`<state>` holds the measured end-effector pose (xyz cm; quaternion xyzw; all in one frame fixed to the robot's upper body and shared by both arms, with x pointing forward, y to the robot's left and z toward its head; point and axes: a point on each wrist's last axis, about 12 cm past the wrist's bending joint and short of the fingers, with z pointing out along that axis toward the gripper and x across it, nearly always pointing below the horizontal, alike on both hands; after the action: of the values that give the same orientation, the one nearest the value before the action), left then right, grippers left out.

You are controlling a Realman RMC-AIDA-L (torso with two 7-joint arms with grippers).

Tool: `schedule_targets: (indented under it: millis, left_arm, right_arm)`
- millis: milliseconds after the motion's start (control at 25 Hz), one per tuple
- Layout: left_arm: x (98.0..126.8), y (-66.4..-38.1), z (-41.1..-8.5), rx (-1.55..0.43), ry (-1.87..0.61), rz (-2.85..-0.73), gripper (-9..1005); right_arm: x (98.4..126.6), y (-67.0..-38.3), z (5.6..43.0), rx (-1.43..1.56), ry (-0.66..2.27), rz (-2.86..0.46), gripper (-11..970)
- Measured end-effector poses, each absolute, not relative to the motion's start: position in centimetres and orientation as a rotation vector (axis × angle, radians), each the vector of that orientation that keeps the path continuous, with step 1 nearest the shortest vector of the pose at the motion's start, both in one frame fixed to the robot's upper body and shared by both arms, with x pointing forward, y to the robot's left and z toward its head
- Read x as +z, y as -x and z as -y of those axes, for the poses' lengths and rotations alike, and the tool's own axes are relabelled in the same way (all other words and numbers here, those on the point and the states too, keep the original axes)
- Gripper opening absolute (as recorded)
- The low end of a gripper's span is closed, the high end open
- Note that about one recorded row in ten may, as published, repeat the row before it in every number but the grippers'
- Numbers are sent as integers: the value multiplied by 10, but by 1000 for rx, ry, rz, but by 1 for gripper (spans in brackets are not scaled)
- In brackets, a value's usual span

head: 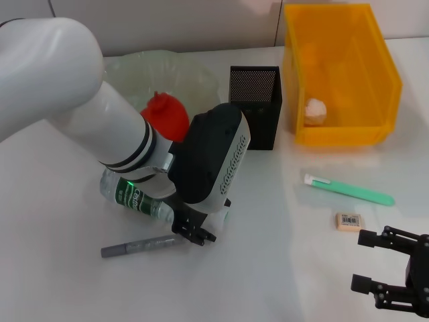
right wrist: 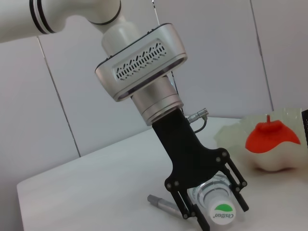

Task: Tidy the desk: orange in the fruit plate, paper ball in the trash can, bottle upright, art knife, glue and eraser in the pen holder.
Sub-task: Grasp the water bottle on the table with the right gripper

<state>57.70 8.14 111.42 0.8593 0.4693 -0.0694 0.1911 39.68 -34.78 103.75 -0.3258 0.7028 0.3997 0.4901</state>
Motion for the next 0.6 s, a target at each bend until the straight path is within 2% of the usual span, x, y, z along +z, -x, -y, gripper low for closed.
schedule_targets:
  millis: [160,240,600]
  left_arm:
    - [1115,-576,-81,-200,-2427,-1305,713]
    - [1115,-576,-81,-201,-2431,-1304,487]
    - [1131,-571,-78,-247,-2416,-1288,434]
  right_arm:
    - [1037,-397,348,973,789,-1708,791]
    - [1037,-397,347,973,789,-1707,791]
    - [1037,-400,345,980,797,-1708,791]
